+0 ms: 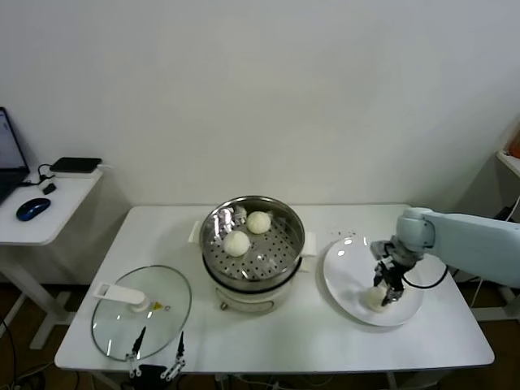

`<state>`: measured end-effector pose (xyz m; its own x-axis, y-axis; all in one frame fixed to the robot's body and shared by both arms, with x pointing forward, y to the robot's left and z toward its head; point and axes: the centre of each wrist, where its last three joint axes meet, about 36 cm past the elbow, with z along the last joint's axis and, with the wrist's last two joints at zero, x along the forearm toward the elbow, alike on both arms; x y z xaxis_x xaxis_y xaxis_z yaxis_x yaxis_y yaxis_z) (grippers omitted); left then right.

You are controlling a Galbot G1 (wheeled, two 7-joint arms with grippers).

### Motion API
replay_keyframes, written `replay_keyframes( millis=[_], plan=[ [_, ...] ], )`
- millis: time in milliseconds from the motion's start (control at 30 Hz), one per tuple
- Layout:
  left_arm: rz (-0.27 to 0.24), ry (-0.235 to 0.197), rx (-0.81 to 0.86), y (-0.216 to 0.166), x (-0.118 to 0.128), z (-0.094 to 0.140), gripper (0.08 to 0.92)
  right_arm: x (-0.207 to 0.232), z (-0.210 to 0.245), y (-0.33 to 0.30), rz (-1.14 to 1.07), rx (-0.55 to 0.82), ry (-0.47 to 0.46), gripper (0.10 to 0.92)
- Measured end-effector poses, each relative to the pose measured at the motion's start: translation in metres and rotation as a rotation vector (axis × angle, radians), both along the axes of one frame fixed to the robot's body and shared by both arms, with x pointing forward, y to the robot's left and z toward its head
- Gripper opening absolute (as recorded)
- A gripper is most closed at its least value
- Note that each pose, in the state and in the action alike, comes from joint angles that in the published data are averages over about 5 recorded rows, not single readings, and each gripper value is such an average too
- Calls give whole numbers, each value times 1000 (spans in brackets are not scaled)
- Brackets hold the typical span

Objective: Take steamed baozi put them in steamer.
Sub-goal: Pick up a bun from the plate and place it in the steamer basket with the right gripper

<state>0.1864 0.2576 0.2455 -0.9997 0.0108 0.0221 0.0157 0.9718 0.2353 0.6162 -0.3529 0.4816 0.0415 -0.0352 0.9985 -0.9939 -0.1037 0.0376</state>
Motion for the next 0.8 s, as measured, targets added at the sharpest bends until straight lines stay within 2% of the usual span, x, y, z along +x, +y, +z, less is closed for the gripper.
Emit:
replay_keyframes(
  millis=[200, 400, 600, 800],
  plan=[
    [-3, -3, 0, -1, 1, 1, 823, 11, 37, 10, 56, 14, -21, 562],
    [-7, -2, 1, -2, 1, 1, 823, 24, 97, 29, 162, 46, -64, 562],
    [-10, -1, 0, -3, 2, 0, 823, 28, 169, 69, 376, 98, -135, 565],
    [-12, 0, 1, -4, 2, 0, 823, 14, 217, 124, 623, 147, -188, 560]
  ],
)
